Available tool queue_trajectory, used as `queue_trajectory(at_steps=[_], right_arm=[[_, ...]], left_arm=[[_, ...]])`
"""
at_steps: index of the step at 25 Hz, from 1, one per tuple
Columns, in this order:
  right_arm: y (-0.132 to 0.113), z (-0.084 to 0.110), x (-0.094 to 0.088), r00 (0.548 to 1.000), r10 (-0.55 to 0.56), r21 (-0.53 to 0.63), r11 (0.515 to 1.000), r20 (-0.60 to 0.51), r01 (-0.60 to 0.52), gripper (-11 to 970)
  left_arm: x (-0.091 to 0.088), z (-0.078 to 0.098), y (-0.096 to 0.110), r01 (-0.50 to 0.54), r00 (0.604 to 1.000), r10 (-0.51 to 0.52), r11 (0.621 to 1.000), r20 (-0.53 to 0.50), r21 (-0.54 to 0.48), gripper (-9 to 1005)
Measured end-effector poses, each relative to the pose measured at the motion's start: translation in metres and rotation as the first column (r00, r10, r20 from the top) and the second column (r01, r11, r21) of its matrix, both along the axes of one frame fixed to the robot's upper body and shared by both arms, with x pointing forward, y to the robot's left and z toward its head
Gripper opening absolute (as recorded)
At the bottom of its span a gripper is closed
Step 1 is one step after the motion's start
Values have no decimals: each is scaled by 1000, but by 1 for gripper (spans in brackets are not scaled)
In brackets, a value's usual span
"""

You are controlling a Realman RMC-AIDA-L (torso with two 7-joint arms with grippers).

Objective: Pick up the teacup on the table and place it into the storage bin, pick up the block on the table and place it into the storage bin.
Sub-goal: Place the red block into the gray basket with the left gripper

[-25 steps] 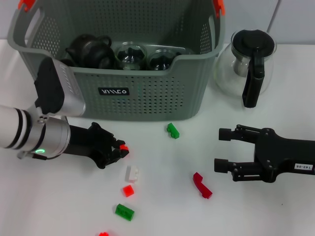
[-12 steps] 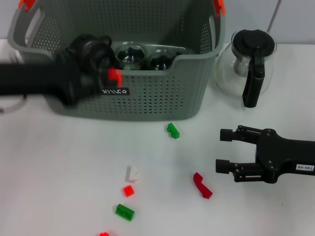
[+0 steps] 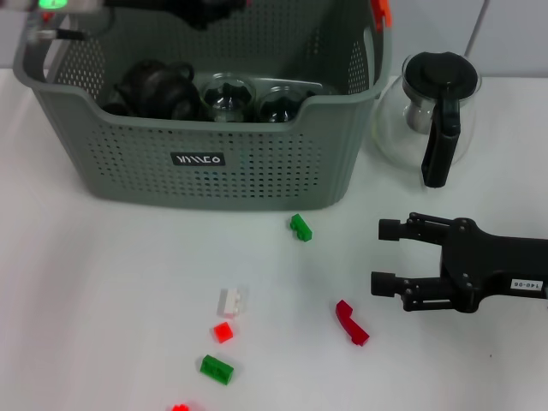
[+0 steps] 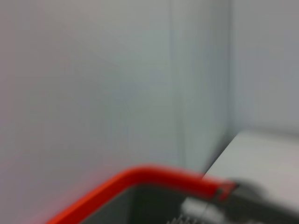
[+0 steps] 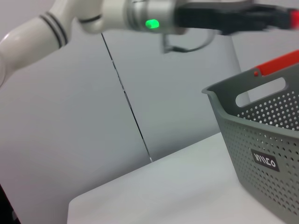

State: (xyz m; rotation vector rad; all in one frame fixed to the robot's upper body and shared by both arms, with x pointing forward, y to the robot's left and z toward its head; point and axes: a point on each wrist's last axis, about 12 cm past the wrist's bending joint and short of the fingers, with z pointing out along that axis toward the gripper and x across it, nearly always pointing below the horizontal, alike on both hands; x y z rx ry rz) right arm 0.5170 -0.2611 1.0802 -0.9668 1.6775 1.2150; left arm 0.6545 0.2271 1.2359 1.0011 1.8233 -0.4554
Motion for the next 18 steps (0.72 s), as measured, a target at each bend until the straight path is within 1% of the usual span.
queue_trajectory(at_steps=[1, 3, 6, 10, 11, 13, 18], right_arm=[[0, 0, 0, 1000, 0, 0, 1000, 0, 0, 941], [0, 0, 0, 1000, -2, -1, 1000, 1, 2, 941], [0, -1, -1, 1000, -5, -1, 1000, 1, 5, 941], [0, -2, -1, 1000, -6, -1, 1000, 2, 6, 941], [0, -1, -1, 1000, -5, 0, 1000, 2, 5, 941], [0, -1, -1, 1000, -5, 0, 1000, 3, 5, 941], [0, -1, -1, 1000, -6, -1, 1000, 4, 6, 941]], left_arm=[[6, -3, -7, -27, 1000, 27, 999, -9, 40, 191], [19, -13, -23, -85, 995, 90, 986, -34, 141, 191], [26, -29, -39, -124, 990, 136, 963, -35, 238, 192], [33, -50, -54, -158, 984, 178, 920, -25, 358, 194], [34, -54, -57, -163, 982, 187, 913, -29, 374, 194], [35, -58, -60, -168, 979, 200, 911, -47, 377, 195], [36, -54, -59, -191, 967, 237, 917, -92, 351, 196]])
